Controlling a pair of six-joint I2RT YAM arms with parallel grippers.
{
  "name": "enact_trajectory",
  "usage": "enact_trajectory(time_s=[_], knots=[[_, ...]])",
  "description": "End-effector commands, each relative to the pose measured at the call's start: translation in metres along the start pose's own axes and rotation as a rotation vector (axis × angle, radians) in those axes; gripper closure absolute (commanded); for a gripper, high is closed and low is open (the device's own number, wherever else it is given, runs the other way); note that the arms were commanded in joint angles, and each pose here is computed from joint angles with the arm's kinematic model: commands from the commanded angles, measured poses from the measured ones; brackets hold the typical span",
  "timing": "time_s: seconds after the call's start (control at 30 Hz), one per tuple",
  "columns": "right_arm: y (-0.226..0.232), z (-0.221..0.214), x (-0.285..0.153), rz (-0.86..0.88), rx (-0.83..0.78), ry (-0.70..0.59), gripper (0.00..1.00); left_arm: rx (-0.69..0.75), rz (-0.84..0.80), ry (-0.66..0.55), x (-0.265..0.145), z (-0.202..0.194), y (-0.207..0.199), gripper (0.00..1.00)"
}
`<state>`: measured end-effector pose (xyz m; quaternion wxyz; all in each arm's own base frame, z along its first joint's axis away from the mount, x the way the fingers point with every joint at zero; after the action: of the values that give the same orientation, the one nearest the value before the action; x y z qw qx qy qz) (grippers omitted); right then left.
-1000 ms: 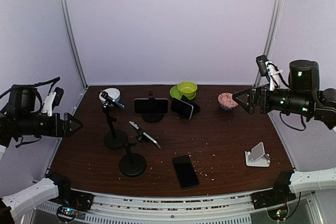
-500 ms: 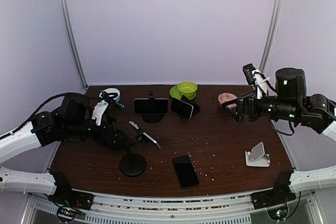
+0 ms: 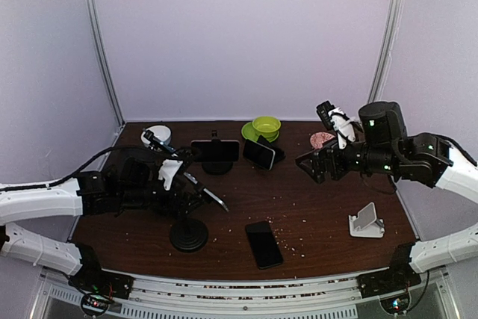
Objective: Remove the phone from the phone stand
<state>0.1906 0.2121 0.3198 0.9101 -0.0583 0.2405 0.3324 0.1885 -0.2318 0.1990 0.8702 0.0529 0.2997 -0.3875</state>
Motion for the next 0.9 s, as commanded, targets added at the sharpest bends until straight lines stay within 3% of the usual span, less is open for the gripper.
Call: enact_trajectory(time_s=[0.0,0.3,0.6,0.87], knots=[[0.004,0.005,0.001,0.010,-0.020,-0.024,0.00,0.041,0.022,-0.073,0.004,0.019,-0.001,0.21],[0.009,0.002,0.006,0.013,-0.012,-0.004,0.00,0.078,0.011,0.010,0.026,0.013,-0.012,0.25],[0.010,-0.005,0.001,0.009,0.001,-0.013,0.00,0.085,0.113,0.058,0.039,0.010,-0.006,0.31],[0.010,-0.007,0.001,0.006,-0.022,-0.008,0.00,0.129,0.129,0.095,0.047,0.015,-0.006,0.46]])
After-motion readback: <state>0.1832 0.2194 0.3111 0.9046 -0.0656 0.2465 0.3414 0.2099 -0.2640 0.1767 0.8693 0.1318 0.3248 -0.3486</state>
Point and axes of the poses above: each gripper's point midway between its finger pads, its own x axis out along the fingers, its own y axis along the line the jaws close on, z = x × y, the point moved 6 cm from there along -x, back along the fingers, and after that the axes turned 3 degrees about -x, right-handed, at the moved point
